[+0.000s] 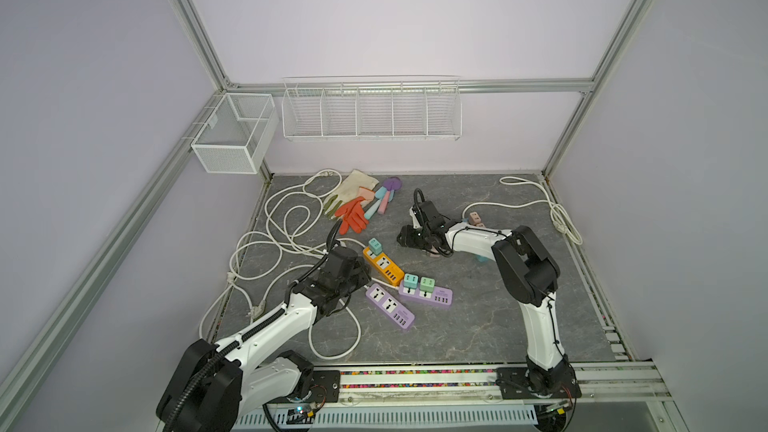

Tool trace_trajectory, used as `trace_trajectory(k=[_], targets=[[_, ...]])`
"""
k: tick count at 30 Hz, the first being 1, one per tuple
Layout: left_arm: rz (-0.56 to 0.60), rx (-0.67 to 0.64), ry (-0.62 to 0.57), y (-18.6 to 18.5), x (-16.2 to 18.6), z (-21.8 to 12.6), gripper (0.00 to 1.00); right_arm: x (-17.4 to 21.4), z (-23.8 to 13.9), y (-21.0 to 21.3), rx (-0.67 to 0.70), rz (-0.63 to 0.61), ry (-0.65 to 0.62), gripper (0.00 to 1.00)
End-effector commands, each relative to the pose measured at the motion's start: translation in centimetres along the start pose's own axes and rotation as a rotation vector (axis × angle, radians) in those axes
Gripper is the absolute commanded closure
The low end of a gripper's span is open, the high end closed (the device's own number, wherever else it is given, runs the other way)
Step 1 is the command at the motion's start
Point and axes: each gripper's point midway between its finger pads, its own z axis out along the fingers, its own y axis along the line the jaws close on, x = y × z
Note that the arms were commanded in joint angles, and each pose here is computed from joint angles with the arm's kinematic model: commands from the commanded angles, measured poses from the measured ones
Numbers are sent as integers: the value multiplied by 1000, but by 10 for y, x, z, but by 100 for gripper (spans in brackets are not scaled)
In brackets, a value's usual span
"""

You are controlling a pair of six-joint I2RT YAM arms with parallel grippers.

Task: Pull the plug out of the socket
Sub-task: 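Carry the green plug beside the pink plugs and open the right gripper, then move the right gripper back over the teal plug on the orange strip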

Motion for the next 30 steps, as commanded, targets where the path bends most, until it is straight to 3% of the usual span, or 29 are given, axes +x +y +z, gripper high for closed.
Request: trace_trajectory(k=[1,7,16,23,30], targets=[[15,21,-39,-12,-12,-7,60,-4,-18,-8,53,-7,-10,42],[21,40,-71,-15,-20,-12,59,-5,-43,-10,103,-74,-19,31],[-34,66,-91,-9,-42,-11,58,10,-74,27,166,-316,6,25],[-63,70,-80,-5,-53,2,57,37,-78,67,206,-529,1,22],[-90,73,-69,-6,-59,23,57,44,-60,92,192,-625,2,24]])
